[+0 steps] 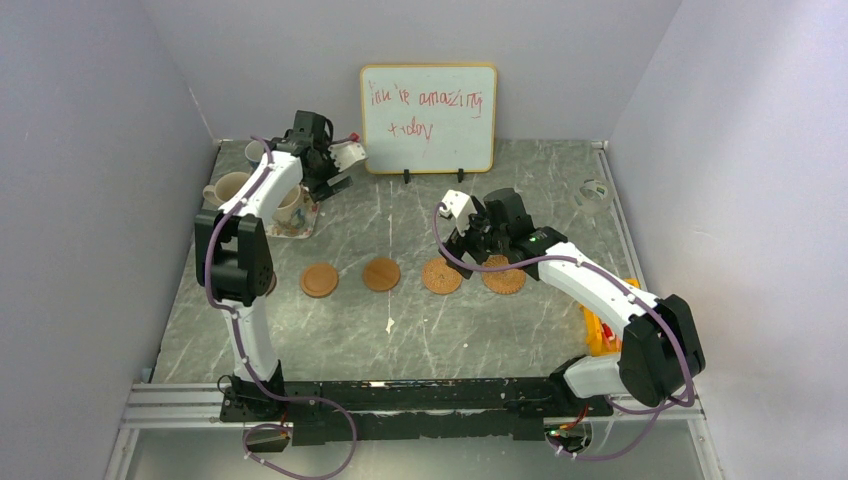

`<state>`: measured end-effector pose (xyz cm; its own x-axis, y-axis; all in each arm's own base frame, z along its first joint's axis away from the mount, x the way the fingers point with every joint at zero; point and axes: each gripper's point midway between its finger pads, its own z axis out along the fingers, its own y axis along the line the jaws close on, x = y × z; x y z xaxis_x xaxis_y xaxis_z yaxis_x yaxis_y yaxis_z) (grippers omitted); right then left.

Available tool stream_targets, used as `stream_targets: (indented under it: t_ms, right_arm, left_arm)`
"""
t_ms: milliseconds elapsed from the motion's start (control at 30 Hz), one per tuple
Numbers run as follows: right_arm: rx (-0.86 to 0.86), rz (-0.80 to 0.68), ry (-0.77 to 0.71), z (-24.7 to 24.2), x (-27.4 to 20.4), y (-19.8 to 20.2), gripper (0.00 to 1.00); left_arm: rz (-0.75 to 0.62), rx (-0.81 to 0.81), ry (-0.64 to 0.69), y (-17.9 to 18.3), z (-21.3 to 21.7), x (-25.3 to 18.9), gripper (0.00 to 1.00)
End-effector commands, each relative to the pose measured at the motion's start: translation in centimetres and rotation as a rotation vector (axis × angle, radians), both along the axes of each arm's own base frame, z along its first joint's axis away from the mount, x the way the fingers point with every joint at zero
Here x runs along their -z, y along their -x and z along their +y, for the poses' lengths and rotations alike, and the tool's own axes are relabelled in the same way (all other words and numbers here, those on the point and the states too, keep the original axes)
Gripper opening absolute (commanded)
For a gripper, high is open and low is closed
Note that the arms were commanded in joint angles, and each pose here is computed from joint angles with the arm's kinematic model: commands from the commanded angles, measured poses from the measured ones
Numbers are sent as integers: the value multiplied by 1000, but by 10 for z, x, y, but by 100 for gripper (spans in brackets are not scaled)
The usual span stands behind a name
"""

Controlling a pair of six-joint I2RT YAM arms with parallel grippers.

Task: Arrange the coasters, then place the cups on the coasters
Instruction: Pick up the cup from the tray.

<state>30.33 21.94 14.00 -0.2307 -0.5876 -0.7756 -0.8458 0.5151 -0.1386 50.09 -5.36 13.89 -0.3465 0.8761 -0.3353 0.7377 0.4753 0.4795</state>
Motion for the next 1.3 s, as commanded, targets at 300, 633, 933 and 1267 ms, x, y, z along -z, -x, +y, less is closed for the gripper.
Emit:
stream_targets:
  t_ms: [300, 633, 933, 1267]
  right_arm:
    - [-22, -20, -13, 3, -3, -1, 100]
    - [-22, -20, -12, 2, -3, -1, 99]
    - [-26, -20, -14, 3, -3, -1, 99]
    - [-28, -18, -18, 4, -4, 0, 99]
  left_arm:
    - [95, 62, -37, 13, 9, 10, 80]
    - [112, 54, -40, 14, 17, 13, 61]
    - [121, 48, -37, 13, 20, 17, 45]
    - [122, 36, -20, 10, 18, 17, 5]
